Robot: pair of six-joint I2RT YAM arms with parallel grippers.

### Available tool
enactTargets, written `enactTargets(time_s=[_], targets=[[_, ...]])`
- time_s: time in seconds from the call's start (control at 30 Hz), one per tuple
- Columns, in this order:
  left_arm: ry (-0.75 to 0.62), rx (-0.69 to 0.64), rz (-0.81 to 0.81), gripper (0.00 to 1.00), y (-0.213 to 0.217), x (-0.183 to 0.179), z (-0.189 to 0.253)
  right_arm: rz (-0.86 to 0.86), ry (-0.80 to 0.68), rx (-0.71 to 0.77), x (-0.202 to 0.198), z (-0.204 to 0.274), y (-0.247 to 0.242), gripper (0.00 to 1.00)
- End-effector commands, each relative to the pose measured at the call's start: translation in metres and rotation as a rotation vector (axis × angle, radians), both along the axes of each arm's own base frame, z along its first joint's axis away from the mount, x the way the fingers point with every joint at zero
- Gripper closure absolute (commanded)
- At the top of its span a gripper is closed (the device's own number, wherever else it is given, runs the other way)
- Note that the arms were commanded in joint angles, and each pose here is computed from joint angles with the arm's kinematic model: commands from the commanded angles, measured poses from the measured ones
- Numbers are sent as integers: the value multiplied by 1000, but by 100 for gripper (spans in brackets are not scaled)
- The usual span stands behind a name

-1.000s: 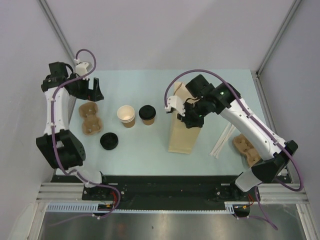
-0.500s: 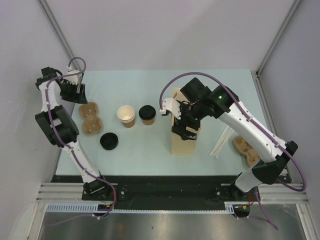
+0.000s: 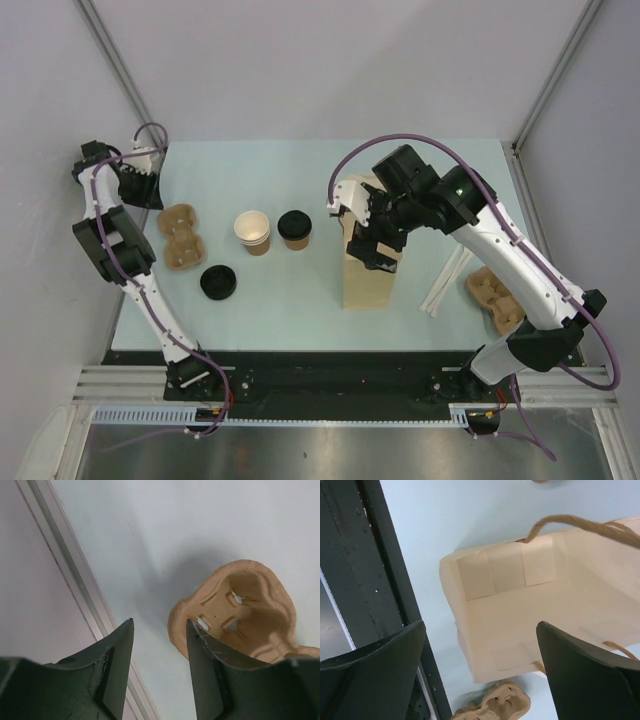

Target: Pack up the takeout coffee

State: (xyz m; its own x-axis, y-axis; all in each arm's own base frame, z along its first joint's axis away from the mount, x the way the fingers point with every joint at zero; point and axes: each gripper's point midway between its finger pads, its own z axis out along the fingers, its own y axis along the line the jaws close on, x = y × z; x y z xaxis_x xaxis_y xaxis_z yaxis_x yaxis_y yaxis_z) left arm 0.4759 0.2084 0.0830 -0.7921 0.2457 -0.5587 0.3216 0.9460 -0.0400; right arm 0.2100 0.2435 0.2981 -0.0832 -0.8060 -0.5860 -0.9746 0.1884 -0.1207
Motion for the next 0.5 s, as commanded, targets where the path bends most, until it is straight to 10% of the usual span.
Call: enactTargets(time_s=[0.0,0.47], targets=[[-39,3,-25,49,7,9,7,-45,-63,50,7,26,0,0],[-31,-37,-115,60,-5,2,-3,-82,-114,56,18,34,-1,0]])
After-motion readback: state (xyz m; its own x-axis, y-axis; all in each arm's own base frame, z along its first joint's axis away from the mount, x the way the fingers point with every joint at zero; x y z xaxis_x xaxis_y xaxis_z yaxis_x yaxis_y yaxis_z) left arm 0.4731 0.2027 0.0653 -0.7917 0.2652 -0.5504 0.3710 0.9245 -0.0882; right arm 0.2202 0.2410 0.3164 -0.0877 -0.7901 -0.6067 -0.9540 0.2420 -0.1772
